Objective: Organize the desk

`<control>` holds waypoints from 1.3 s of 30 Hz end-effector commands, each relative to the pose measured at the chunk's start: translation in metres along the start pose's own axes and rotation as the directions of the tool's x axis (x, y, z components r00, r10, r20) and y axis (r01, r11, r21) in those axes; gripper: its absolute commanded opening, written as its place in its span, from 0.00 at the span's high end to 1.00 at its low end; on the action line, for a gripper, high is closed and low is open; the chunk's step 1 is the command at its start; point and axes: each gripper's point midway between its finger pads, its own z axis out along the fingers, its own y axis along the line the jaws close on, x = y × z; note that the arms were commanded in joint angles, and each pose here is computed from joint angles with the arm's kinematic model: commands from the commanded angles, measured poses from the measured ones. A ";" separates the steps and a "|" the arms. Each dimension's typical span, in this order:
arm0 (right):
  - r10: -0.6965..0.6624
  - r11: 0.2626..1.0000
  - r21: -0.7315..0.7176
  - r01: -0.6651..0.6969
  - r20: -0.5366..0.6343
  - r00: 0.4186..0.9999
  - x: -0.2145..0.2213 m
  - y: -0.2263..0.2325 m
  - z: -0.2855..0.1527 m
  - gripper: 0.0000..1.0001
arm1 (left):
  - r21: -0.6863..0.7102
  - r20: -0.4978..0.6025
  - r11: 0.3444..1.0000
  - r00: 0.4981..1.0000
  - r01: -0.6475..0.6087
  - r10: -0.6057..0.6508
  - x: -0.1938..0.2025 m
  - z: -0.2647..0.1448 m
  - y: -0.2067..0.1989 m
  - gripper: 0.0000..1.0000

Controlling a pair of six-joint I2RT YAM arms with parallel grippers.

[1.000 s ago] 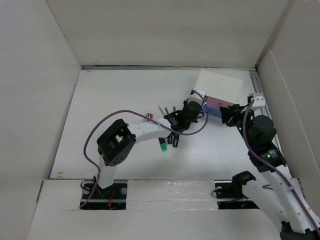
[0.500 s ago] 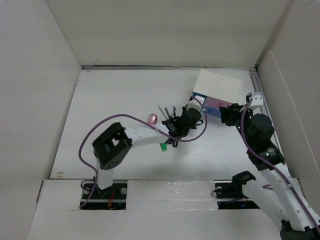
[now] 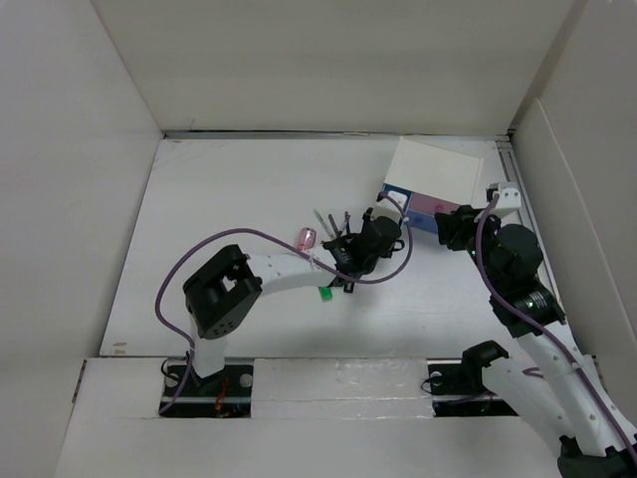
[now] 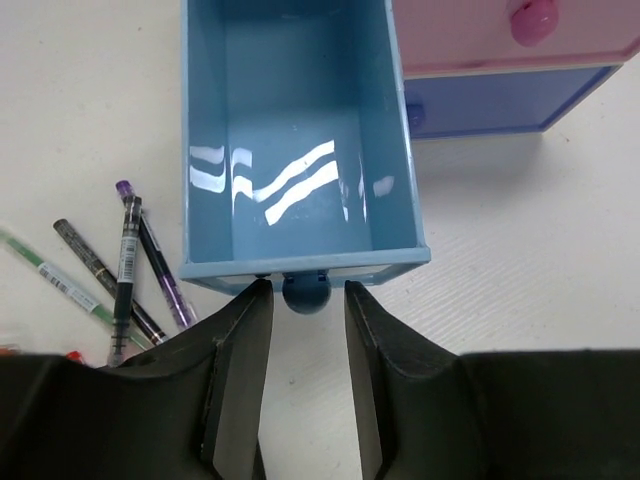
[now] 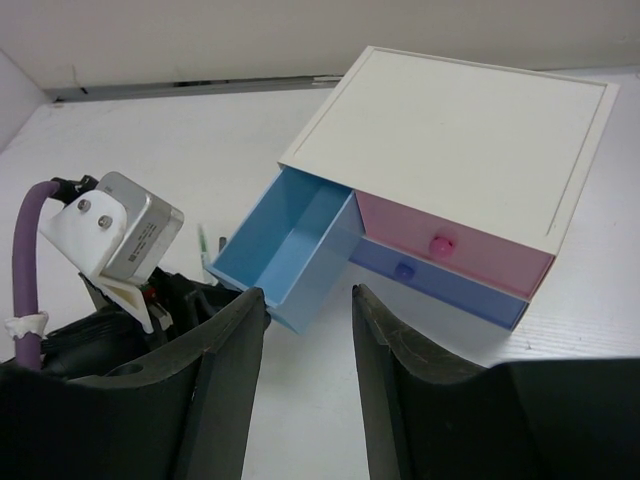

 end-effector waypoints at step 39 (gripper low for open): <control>0.008 0.992 -0.126 -0.002 0.046 0.999 0.000 0.022 0.001 0.58 | -0.347 -0.063 0.884 0.933 0.312 -0.354 0.094 -0.117 0.187 0.34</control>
